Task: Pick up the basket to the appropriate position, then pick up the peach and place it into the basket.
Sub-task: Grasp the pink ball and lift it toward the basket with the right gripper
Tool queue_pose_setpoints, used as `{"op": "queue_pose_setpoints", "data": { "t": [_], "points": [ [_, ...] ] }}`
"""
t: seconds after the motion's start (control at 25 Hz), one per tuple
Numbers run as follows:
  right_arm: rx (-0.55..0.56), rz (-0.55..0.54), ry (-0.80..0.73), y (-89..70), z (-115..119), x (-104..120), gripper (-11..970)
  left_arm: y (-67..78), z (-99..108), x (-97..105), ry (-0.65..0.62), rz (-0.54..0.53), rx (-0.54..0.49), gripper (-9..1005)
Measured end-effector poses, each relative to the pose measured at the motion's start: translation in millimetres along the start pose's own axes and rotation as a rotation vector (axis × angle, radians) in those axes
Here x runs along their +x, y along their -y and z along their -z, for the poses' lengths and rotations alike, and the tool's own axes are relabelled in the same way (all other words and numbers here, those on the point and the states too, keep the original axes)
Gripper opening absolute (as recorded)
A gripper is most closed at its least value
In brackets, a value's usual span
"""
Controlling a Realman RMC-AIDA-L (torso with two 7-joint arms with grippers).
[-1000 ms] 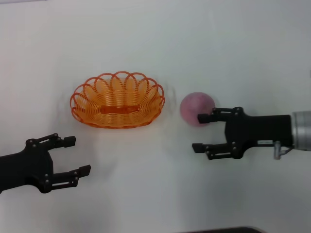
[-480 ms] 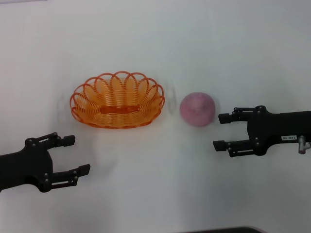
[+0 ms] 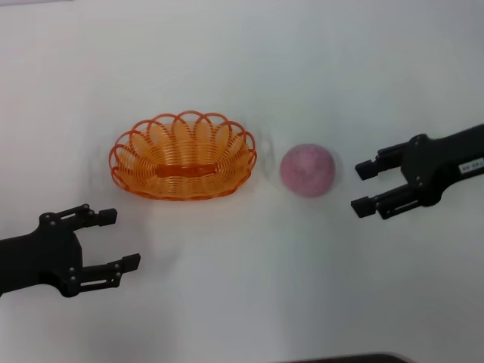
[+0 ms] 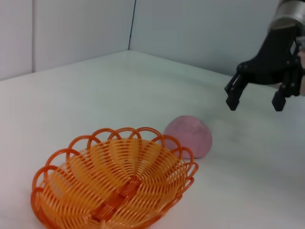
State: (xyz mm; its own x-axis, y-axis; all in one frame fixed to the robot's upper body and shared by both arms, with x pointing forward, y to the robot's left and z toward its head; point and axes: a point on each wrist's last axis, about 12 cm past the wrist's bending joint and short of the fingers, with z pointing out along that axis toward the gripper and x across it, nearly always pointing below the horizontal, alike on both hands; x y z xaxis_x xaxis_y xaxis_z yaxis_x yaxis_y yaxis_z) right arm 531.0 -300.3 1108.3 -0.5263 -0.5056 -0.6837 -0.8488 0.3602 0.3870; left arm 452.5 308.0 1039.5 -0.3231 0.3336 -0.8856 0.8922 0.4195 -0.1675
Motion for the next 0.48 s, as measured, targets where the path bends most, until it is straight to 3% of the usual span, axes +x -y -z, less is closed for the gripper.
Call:
{"op": "queue_pose_setpoints", "data": {
  "t": [0.48],
  "points": [
    [0.071, 0.114, -0.307, 8.1, -1.0, -64.1, 840, -1.3, -1.0, -0.3, -0.005, -0.003, -0.001, 827]
  ]
}}
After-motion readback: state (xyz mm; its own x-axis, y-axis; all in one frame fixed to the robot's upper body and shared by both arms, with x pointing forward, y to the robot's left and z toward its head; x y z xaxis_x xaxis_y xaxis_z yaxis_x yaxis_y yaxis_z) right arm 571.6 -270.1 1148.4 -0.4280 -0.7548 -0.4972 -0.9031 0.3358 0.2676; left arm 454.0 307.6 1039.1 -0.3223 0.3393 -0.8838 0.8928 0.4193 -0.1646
